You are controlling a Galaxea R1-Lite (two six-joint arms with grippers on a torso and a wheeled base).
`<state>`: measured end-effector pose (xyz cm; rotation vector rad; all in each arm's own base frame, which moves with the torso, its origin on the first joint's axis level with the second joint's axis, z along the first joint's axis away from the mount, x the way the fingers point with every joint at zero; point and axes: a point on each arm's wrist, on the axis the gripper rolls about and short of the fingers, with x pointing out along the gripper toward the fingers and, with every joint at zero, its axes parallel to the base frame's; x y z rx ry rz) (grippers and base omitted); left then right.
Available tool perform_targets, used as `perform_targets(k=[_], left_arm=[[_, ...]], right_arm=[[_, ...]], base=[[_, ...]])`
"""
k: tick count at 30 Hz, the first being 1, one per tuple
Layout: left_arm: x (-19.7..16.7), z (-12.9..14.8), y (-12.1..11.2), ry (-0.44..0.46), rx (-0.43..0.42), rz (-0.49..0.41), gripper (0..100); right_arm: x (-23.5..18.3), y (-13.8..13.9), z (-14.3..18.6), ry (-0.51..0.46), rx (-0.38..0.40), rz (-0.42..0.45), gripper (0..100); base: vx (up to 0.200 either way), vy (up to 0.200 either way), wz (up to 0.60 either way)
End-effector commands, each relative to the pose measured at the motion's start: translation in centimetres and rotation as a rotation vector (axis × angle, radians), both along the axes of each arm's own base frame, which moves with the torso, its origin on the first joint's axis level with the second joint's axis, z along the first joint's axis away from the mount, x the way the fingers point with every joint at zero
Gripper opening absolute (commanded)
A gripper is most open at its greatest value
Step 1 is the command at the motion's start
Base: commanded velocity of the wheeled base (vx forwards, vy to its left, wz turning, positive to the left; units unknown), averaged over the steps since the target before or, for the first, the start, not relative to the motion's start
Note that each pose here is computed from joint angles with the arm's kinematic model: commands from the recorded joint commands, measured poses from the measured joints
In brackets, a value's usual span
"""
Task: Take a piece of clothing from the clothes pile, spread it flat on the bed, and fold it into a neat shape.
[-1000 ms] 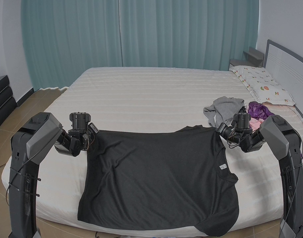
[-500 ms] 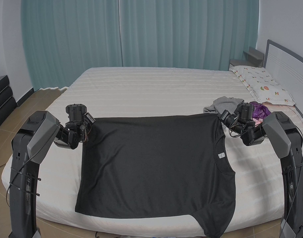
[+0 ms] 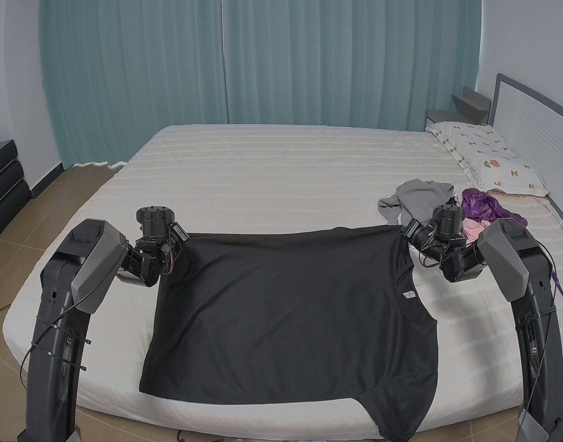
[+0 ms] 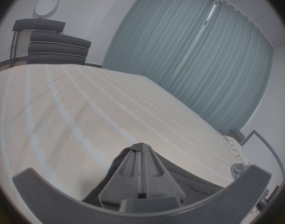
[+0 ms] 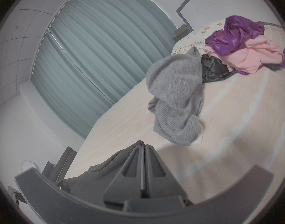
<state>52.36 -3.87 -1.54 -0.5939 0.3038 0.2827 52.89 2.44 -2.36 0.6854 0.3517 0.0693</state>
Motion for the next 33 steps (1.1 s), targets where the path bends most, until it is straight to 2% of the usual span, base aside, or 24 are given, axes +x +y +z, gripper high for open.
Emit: perform_targets(k=[1, 4, 5, 8, 12, 13, 15, 18, 22, 26, 29, 30, 32, 33], left_arm=[[0.4, -1.7, -0.4, 0.033, -0.002, -0.006, 0], [0.5, -2.1, -0.7, 0.038, -0.004, -0.006, 0], [0.5, -2.2, -0.8, 0.043, -0.002, -0.008, 100], [0.4, -2.3, -0.9, 0.047, -0.002, -0.008, 100], [-0.3, -1.6, -0.4, 0.061, -0.014, 0.021, 100], [-0.3, -1.6, -0.4, 0.061, -0.014, 0.021, 100], [-2.0, 1.2, 0.3, 0.062, -0.047, 0.036, 100], [-4.2, 3.9, 0.9, 0.071, -0.078, 0.014, 100], [-8.0, 6.5, 1.4, 0.108, -0.099, -0.018, 100], [-13.1, 5.8, 1.4, 0.18, -0.155, -0.041, 100], [-16.1, 5.4, 1.4, 0.169, -0.232, -0.036, 100], [-16.1, 5.4, 1.4, 0.169, -0.232, -0.036, 100], [-19.4, 5.3, 1.6, 0.172, -0.249, -0.042, 100], [-19.4, 5.3, 1.6, 0.172, -0.249, -0.042, 100]], right_arm=[[-0.1, 0.1, -1.9, 0.038, -0.004, 0.002, 0], [-0.2, 0.1, -2.6, 0.053, -0.005, 0.0, 0], [-0.3, 0.0, -2.6, 0.056, -0.005, 0.0, 100], [-0.5, 0.1, -2.2, 0.057, -0.003, -0.005, 100], [-2.0, -0.6, 1.5, 0.048, 0.012, -0.018, 100], [-2.0, -0.6, 1.5, 0.048, 0.012, -0.018, 100], [-4.3, -1.0, 4.6, 0.064, 0.074, -0.024, 100], [-7.3, -1.2, 5.8, 0.113, 0.119, 0.006, 100], [-12.5, -1.1, 6.4, 0.147, 0.145, 0.079, 100], [-18.4, -1.0, 5.4, 0.147, 0.158, 0.187, 100], [-22.0, -0.6, 4.2, 0.179, 0.152, 0.208, 100], [-22.0, -0.6, 4.2, 0.179, 0.152, 0.208, 100], [-25.4, -0.1, 3.7, 0.207, 0.154, 0.231, 100], [-25.4, -0.1, 3.7, 0.207, 0.154, 0.231, 100]], base=[[0.0, 0.0, 0.0], [0.0, 0.0, 0.0], [0.0, 0.0, 0.0], [0.0, 0.0, 0.0], [0.0, 0.0, 0.0], [0.0, 0.0, 0.0], [0.0, 0.0, 0.0], [0.0, 0.0, 0.0], [0.0, 0.0, 0.0], [0.0, 0.0, 0.0], [0.0, 0.0, 0.0], [0.0, 0.0, 0.0], [0.0, 0.0, 0.0], [0.0, 0.0, 0.0]])
